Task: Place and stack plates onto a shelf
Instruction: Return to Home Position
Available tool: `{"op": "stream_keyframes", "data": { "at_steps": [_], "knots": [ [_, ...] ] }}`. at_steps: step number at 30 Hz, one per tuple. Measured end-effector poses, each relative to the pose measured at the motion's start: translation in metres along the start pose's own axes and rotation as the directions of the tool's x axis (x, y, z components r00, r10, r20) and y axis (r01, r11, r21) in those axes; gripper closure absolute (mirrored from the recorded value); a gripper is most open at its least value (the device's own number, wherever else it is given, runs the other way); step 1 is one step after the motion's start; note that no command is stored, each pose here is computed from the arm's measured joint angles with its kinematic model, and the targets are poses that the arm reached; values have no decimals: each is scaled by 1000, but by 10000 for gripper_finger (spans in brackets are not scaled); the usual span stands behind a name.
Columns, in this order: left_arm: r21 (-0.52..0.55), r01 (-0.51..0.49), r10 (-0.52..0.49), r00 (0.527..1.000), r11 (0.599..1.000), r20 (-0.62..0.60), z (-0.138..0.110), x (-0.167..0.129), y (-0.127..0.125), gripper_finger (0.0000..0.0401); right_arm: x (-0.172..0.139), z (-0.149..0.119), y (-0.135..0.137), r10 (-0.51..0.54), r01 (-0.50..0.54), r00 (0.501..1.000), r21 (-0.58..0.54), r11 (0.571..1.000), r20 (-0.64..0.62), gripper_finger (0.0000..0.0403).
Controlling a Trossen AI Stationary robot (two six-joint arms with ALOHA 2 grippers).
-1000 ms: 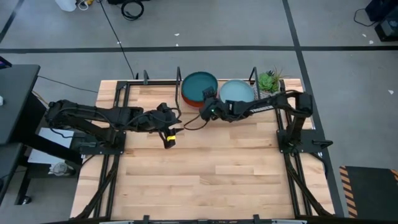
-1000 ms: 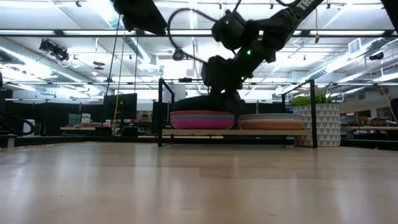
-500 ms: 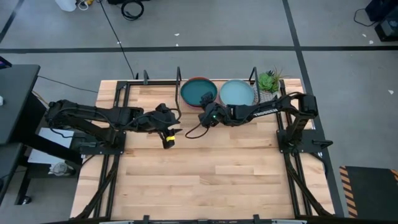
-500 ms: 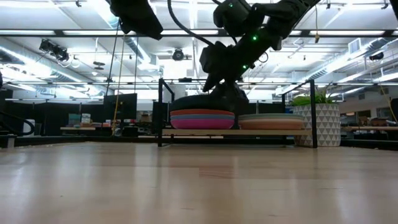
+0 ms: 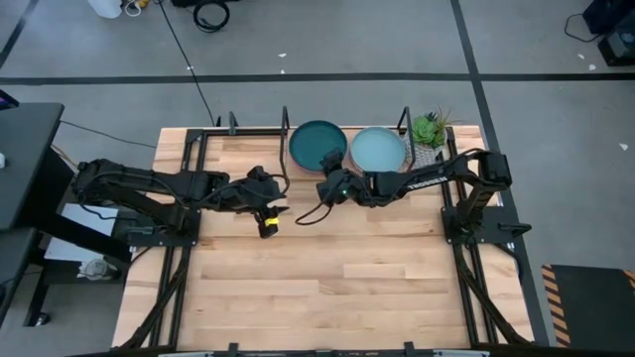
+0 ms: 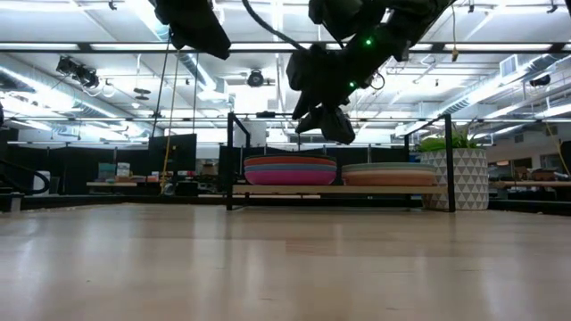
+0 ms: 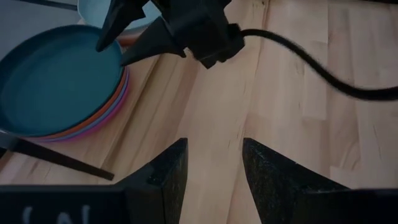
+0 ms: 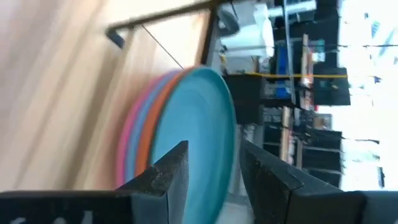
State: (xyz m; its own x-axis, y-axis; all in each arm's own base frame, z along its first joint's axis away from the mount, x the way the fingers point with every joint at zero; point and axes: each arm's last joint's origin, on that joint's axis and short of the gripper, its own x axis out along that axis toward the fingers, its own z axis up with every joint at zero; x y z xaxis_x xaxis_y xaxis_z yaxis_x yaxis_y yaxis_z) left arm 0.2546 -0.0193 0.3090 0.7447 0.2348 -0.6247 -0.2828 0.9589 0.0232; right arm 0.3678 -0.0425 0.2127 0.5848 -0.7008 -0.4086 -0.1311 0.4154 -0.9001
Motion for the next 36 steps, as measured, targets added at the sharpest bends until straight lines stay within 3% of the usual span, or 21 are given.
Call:
{"op": "stream_keyframes", "data": {
  "at_steps": [3,7,11,15,20,24,29,36],
  "knots": [
    [-5,-1,1,1000,1000,-5,-1,0,0,241,3,-3,-1,28,-29,999,27,999,19,254],
    [8,2,-2,1000,1000,-20,-3,0,-2,241,-2,-6,-7,-13,16,999,73,997,-41,256],
    [65,-30,31,1000,997,-7,-18,7,-10,241,-24,-11,-19,91,-104,993,202,974,73,269],
    [99,-27,21,998,995,61,-31,9,-20,241,-46,-20,-30,177,-242,960,327,913,218,287],
    [112,-7,-2,997,994,79,-45,10,-24,241,-66,-38,-28,170,-269,952,427,863,256,307],
    [125,-5,-6,996,992,89,-56,16,-24,241,-82,-49,-20,183,-344,922,503,793,341,315],
    [149,-4,-13,994,989,109,-72,24,-22,241,-96,-64,-5,148,-424,871,564,708,469,316],
    [127,10,-35,981,992,191,-100,22,-11,241,-111,-93,17,50,-453,838,641,620,543,316]
  ]
}}
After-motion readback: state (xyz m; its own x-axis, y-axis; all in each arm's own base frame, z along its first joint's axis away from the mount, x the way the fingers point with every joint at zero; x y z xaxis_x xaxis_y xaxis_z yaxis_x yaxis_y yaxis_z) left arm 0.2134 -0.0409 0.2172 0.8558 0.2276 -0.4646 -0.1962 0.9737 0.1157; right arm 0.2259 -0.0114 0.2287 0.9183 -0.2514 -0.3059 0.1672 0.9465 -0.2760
